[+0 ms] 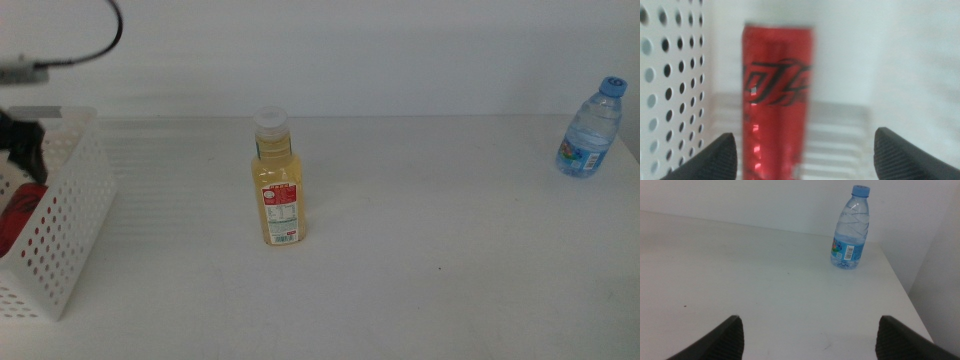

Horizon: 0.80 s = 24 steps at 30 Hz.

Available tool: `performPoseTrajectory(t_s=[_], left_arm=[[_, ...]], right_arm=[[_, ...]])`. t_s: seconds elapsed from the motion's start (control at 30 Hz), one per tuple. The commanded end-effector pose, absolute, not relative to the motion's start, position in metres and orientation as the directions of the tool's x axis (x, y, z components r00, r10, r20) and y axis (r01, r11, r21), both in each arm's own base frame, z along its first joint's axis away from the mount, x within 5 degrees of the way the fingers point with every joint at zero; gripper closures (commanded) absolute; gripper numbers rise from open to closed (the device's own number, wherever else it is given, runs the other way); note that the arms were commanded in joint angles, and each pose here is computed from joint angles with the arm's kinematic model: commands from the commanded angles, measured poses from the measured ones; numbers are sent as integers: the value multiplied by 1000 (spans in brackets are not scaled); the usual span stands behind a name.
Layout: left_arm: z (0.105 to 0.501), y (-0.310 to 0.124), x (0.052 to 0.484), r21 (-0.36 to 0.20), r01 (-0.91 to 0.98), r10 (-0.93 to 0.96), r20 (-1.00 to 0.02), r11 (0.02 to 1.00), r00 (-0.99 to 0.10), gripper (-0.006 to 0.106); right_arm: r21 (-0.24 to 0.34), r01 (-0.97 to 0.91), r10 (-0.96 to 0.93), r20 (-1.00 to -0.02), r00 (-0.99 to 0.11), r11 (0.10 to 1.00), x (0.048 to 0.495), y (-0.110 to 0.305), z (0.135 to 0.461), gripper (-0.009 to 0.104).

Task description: Use arms to grab the bottles and put them into the dustbin to the left of the table.

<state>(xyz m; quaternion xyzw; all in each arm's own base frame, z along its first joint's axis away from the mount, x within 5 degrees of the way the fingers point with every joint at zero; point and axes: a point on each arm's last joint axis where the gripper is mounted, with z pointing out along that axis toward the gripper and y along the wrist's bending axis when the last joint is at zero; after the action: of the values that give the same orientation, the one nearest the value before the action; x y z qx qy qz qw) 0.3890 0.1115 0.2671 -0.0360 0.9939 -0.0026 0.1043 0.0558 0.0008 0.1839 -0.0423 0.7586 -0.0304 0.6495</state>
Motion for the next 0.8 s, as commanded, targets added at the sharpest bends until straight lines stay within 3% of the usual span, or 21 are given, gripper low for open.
performPoseTrajectory(t_s=[0.0, 0.3, 0.57, 0.77], left_arm=[[320, 89, 373, -10, -81, -80, -301, 997, -950, 10], [377, 22, 318, 54, -82, -41, -527, 995, -849, 10], [387, -21, 260, 63, -3, 42, -693, 998, -720, 10], [376, -45, 234, -62, 14, -38, -762, 998, -646, 10]], right_arm=[[-114, -7, -114, -992, -51, 993, 54, 0, 194, 18], [-114, -7, -114, -992, -51, 993, 54, 0, 194, 18], [-114, -7, -114, -992, -51, 993, 54, 0, 194, 18], [-114, -7, -114, -992, -51, 993, 54, 0, 194, 18]])
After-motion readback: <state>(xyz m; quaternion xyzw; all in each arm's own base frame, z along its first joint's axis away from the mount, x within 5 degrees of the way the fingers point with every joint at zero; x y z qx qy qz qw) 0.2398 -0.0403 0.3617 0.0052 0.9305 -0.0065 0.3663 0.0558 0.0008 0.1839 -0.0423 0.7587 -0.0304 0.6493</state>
